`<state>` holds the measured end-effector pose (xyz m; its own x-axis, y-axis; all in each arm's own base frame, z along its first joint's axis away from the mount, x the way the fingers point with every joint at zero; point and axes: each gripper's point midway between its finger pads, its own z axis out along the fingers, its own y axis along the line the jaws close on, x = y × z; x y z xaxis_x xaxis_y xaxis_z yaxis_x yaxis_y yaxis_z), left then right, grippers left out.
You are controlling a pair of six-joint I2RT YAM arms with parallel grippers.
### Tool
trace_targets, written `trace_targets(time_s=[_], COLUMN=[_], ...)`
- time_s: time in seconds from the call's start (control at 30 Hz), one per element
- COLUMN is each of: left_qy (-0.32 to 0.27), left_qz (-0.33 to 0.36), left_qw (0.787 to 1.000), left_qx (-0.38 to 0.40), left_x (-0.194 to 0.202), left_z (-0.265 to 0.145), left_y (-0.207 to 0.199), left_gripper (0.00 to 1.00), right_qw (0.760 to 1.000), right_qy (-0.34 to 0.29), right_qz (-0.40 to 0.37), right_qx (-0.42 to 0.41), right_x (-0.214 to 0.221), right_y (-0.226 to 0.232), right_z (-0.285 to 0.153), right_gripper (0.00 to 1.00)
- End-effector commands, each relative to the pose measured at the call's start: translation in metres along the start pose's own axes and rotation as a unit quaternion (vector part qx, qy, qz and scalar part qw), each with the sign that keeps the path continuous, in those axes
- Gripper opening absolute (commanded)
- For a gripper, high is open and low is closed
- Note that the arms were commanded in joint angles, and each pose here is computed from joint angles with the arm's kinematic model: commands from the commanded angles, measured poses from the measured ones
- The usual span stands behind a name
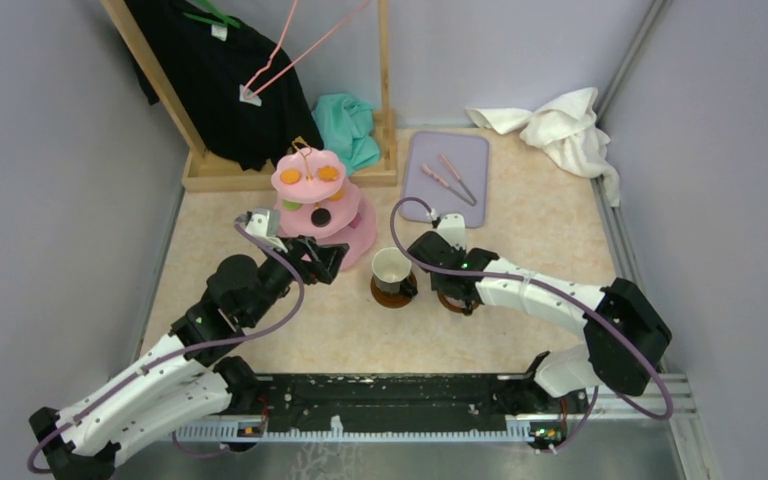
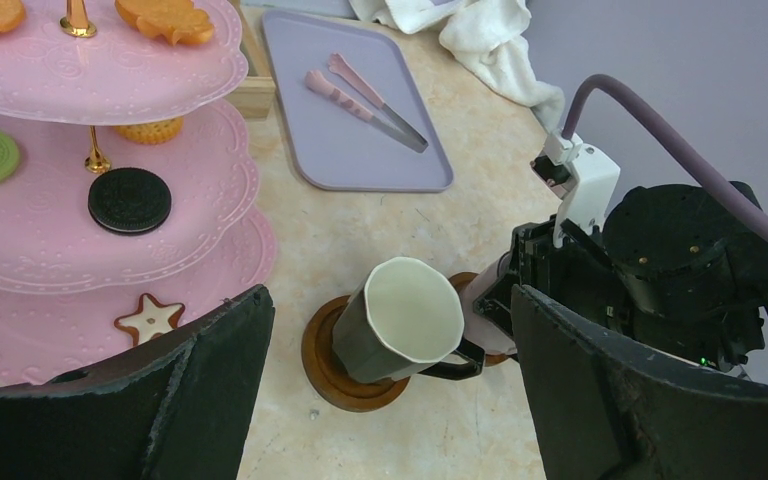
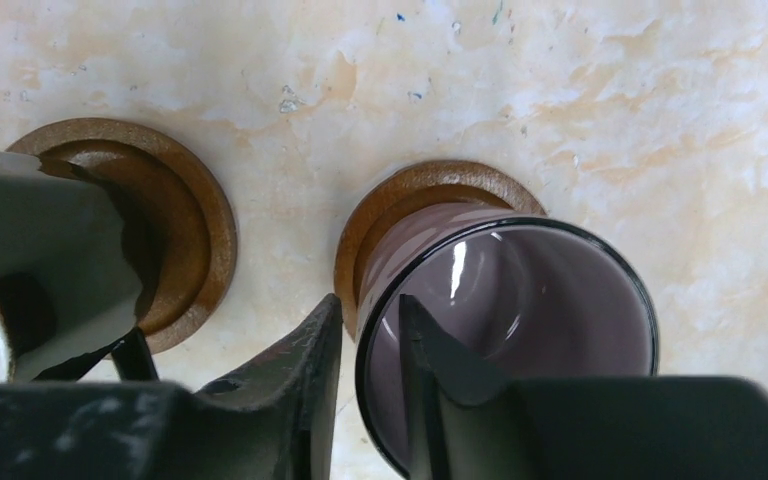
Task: Serve the afternoon tea
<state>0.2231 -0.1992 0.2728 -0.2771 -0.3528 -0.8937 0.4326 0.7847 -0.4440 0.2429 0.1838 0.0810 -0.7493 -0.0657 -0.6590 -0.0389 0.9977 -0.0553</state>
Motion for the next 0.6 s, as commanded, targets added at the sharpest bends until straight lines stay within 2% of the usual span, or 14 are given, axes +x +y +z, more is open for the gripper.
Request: trace_targets(time_s=[0.0, 0.07, 0.13, 0.37, 0.57], left_qy=[0.005, 0.005, 0.006, 0.007, 0.007], left_qz=[-0.002, -0.003, -0.002, -0.001, -0.002], left_qw=[1.000, 1.000, 1.000, 1.000, 1.000], left_qx=[0.006, 0.006, 0.005, 0.006, 0.004], left_x=[0.005, 0.005, 0.006, 0.006, 0.006], left_z=[-0.001, -0.001, -0.001, 0.000, 0.001], left_y=[-0.001, -0.001, 0.000, -0.001, -0.001], left_gripper=[0.93, 0.93, 0.93, 0.93, 0.93], right_qw=[0.999, 0.999, 0.999, 0.999, 0.995], right_qy=[-0.031, -0.033, -0.034, -0.048, -0.091], right_qz=[0.008, 0.007, 0.006, -0.002, -0.028], right_qx=[-0.016, -0.015, -0.015, -0.018, -0.002], right_x=[-0.018, -0.019, -0.020, -0.028, -0.050], right_y=[0.011, 0.010, 0.010, 0.014, 0.017], right_z=[-0.005, -0.006, -0.006, -0.015, -0.046], right_gripper=[0.36, 0.45, 0.49, 0.52, 0.52])
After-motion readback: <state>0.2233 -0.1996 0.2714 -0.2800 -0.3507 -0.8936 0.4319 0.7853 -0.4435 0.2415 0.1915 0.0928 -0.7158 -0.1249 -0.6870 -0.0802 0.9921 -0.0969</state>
